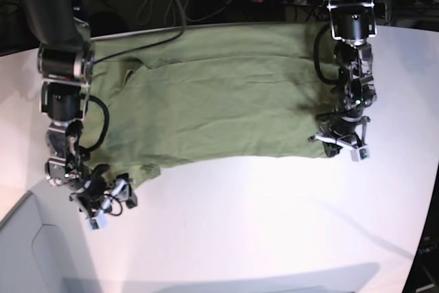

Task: Fold the T-shirt properly
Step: 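Grasp the hem corners with both grippers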

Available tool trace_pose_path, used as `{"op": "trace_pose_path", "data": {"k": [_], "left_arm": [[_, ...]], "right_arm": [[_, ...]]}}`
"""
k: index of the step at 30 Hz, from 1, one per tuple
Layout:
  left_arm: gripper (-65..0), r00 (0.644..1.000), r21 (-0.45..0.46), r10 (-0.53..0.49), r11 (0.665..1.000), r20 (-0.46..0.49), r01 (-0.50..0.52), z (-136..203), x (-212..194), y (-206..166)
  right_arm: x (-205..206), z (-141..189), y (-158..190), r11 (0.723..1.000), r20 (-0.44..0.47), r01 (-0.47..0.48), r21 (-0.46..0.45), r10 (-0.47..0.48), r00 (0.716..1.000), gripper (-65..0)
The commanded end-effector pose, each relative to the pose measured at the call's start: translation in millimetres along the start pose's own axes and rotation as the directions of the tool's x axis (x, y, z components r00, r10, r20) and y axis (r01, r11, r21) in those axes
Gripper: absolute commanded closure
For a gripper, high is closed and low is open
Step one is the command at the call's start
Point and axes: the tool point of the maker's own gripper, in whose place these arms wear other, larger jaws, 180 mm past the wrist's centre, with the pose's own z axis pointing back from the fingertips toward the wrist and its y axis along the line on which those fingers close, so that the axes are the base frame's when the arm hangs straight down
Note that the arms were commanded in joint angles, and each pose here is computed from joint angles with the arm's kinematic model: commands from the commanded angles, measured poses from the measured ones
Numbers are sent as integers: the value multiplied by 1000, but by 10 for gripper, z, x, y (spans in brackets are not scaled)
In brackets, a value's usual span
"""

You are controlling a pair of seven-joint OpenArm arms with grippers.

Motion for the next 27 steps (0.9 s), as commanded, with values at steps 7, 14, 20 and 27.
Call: {"op": "trace_pose_path", "data": {"k": [7, 14, 20, 27], "left_arm": [[0, 999, 20, -8, 1000, -40, 9, 5, -46, 56], [0, 999, 20, -8, 1000, -40, 9, 5, -46, 56], [0, 999, 20, -8, 1000, -40, 9, 5, -46, 56], [0, 999, 20, -8, 1000, -40, 9, 5, -46, 56]], "right_arm": [[210, 85, -297, 998, 103, 42, -37, -38, 994, -445], [-118, 86, -261, 998, 59, 54, -34, -52, 997, -444], [-247, 88, -245, 998, 41, 61, -33, -59, 997, -377], [-240, 88, -246, 998, 41, 60, -33, -59, 997, -110]]}}
